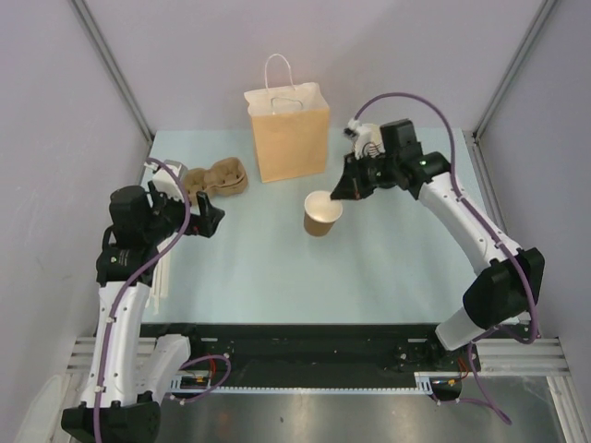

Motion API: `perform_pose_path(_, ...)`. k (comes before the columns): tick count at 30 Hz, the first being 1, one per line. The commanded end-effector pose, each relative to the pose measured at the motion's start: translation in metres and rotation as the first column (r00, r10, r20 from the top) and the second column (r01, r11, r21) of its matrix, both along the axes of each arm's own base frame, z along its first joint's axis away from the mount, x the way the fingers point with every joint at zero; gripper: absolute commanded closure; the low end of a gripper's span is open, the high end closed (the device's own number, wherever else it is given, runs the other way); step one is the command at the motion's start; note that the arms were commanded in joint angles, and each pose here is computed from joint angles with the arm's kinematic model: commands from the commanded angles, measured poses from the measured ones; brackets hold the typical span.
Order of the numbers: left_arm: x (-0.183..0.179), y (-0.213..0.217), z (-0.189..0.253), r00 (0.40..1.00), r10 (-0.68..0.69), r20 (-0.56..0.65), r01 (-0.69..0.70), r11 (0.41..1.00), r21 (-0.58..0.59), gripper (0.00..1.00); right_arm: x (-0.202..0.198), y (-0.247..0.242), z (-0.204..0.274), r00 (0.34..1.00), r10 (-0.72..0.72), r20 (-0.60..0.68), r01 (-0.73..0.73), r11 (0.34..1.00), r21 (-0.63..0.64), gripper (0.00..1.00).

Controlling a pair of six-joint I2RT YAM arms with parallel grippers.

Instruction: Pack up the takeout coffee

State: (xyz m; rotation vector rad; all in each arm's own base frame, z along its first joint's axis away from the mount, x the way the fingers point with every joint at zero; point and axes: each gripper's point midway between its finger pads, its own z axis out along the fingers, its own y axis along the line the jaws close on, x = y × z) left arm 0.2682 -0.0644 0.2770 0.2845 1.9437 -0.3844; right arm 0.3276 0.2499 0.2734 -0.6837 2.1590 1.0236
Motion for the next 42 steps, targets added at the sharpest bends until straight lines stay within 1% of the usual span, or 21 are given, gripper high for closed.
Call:
perform_pose_path(1, -0.004, -0.014, 0.001, 0.995, -0.089, 0.035, 0.090, 0.996, -0.017, 0.01, -0.030, 0.022, -0.023, 0.979, 0.186, 0.087, -0.178, 0.980, -0.093, 1.00)
perform_pose_path(2, -0.004, -0.016, 0.000, 0.995, -0.100, 0.031, 0.100, 0.995, -0.023, 0.00, -0.038, 0.031, -0.035, 0.971, 0.226, 0.073, -0.217, 0.969, -0.114, 1.00)
perform_pose_path(6, -0.006, -0.024, -0.012, 0.989, -0.149, -0.016, 0.148, 0.988, -0.055, 0.01, -0.044, 0.046, -0.066, 0.955, 0.290, 0.059, -0.276, 0.946, -0.169, 1.00)
perform_pose_path(8, -0.007, -0.026, -0.014, 0.987, -0.157, -0.015, 0.156, 0.986, -0.059, 0.01, -0.039, 0.051, -0.077, 0.954, 0.290, 0.074, -0.273, 0.944, -0.187, 1.00)
perform_pose_path(12, -0.005, -0.030, -0.014, 0.985, -0.175, 0.004, 0.175, 0.982, -0.075, 0.01, -0.039, 0.058, -0.107, 0.951, 0.307, 0.038, -0.293, 0.934, -0.202, 1.00)
perform_pose_path(16, -0.004, -0.032, -0.015, 0.982, -0.188, 0.002, 0.188, 0.978, -0.087, 0.00, -0.042, 0.063, -0.126, 0.950, 0.313, 0.024, -0.302, 0.933, -0.196, 1.00)
perform_pose_path(22, 0.000, -0.034, -0.014, 0.981, -0.193, 0.001, 0.192, 0.976, -0.102, 0.01, -0.041, 0.066, -0.136, 0.948, 0.313, 0.053, -0.296, 0.933, -0.204, 1.00)
perform_pose_path(27, 0.002, -0.035, -0.019, 0.981, -0.193, -0.002, 0.192, 0.975, -0.111, 0.01, -0.043, 0.064, -0.150, 0.951, 0.309, 0.032, -0.296, 0.932, -0.210, 1.00)
perform_pose_path(32, 0.005, -0.037, -0.007, 0.980, -0.196, 0.022, 0.197, 0.972, -0.125, 0.01, -0.039, 0.063, -0.148, 0.952, 0.300, 0.055, -0.282, 0.934, -0.222, 1.00)
perform_pose_path(36, 0.005, -0.037, -0.020, 0.983, -0.182, 0.002, 0.181, 0.973, -0.144, 0.01, -0.041, 0.061, -0.151, 0.955, 0.292, 0.056, -0.273, 0.935, -0.225, 1.00)
perform_pose_path(39, 0.003, -0.037, -0.010, 0.981, -0.192, 0.035, 0.195, 0.972, -0.133, 0.00, -0.040, 0.059, -0.145, 0.954, 0.288, 0.082, -0.263, 0.936, -0.233, 1.00)
perform_pose_path(42, 0.005, -0.035, -0.016, 0.984, -0.180, 0.021, 0.181, 0.975, -0.127, 0.00, -0.038, 0.058, -0.144, 0.955, 0.284, 0.089, -0.257, 0.938, -0.233, 1.00)
